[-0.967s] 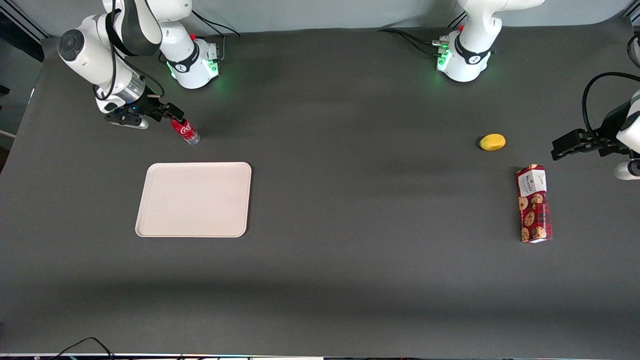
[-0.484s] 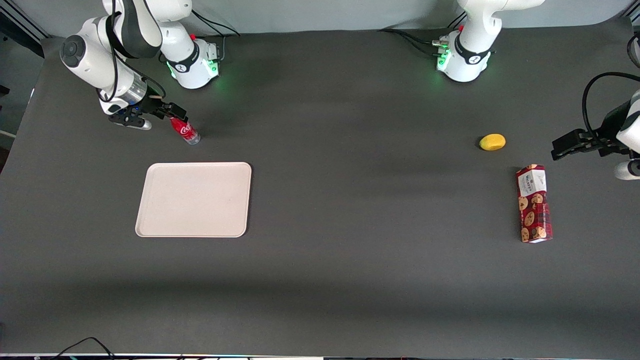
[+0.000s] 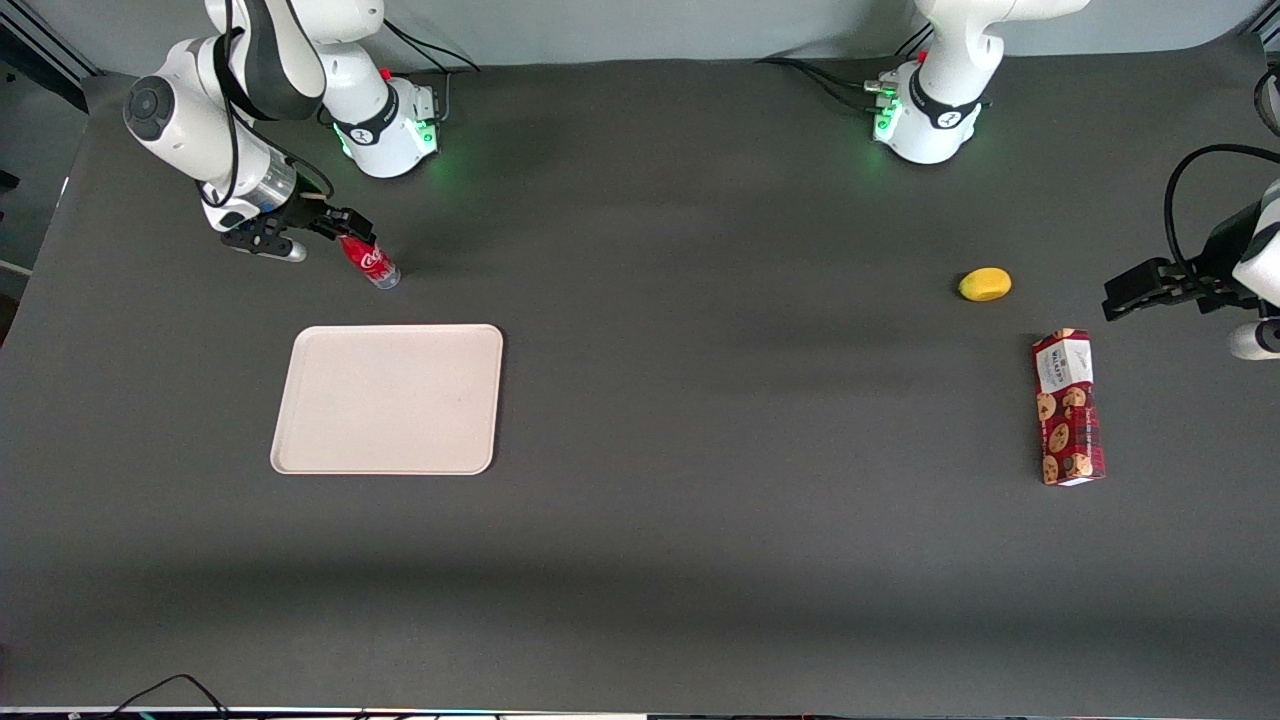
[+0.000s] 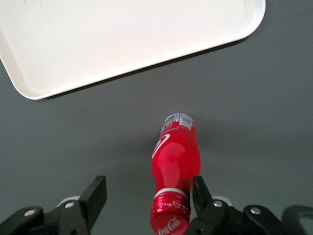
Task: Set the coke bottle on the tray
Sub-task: 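Lift the gripped bottle up with the right gripper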
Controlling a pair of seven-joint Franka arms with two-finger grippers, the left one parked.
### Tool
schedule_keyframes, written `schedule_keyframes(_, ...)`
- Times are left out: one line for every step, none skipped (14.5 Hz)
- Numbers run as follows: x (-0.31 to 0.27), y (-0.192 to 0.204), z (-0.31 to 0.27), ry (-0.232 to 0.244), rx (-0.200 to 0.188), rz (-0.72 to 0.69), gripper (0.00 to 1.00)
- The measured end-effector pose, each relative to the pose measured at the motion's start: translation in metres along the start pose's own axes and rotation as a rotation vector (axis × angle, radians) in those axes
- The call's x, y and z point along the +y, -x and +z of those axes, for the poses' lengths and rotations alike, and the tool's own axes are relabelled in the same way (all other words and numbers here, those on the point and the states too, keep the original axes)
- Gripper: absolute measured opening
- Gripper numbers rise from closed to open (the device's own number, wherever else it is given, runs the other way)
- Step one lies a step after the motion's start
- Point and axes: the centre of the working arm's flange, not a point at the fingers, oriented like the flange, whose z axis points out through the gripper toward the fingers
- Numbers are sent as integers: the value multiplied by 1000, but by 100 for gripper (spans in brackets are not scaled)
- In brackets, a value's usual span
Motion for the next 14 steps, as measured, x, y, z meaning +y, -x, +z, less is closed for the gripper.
schedule_keyframes(1,1,1,1,-9,4,75)
schedule_keyframes(2,1,2,2,-17,7,75)
schedule_keyframes(3,1,2,2,-22,9,68)
schedule_keyframes(4,1,3,2,-24,11,58)
schedule_keyframes(4,1,3,2,-26,12,47)
schedule_keyframes(5,1,3,2,-27,14,40)
schedule_keyframes(5,1,3,2,-28,14,40)
schedule_keyframes(5,1,2,3,-30,15,36)
schedule_keyframes(6,1,1,2,-34,18,34)
schedule_keyframes(6,1,2,2,-35,19,34)
schedule_keyframes(6,1,2,2,-37,19,34)
schedule_keyframes(6,1,1,3,-40,18,34)
schedule_keyframes(5,2,1,4,-49,16,34)
schedule_keyframes(3,2,-3,6,-62,11,34)
